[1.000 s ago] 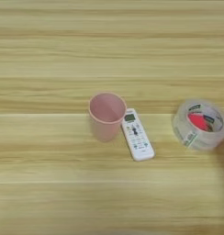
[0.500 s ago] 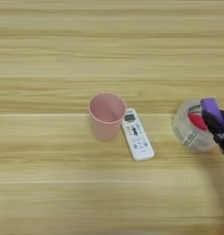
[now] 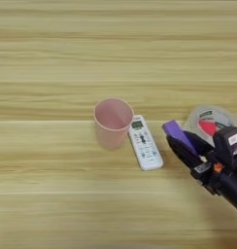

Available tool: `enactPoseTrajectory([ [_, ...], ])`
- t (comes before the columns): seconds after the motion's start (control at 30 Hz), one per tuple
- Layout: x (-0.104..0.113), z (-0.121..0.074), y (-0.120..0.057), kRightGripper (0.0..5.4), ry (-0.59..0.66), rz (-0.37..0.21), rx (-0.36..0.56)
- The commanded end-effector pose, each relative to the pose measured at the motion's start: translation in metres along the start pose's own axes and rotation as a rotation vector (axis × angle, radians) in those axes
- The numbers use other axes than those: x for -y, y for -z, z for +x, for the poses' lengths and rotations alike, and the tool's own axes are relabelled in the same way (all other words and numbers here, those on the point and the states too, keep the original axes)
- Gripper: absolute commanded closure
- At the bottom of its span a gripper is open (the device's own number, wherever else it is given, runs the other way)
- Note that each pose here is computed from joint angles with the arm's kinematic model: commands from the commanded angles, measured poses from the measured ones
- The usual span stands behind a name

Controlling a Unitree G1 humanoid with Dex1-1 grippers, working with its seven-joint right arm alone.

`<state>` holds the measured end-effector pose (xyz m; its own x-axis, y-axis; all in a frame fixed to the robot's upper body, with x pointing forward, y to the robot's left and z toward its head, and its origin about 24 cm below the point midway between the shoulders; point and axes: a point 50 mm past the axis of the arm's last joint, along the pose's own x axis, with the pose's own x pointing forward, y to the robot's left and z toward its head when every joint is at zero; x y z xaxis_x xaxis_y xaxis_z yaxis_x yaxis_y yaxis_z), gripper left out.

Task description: Move the objects on the table

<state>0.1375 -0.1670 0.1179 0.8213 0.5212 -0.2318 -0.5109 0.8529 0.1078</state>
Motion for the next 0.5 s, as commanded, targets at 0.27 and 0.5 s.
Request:
enactPoseTrajectory([
  [0.27, -0.037, 0.018, 0.01, 3.99, -0.177, -0.062, 0.024],
  [0.5, -0.053, 0.042, 0.038, 3.99, -0.154, -0.054, -0.038],
])
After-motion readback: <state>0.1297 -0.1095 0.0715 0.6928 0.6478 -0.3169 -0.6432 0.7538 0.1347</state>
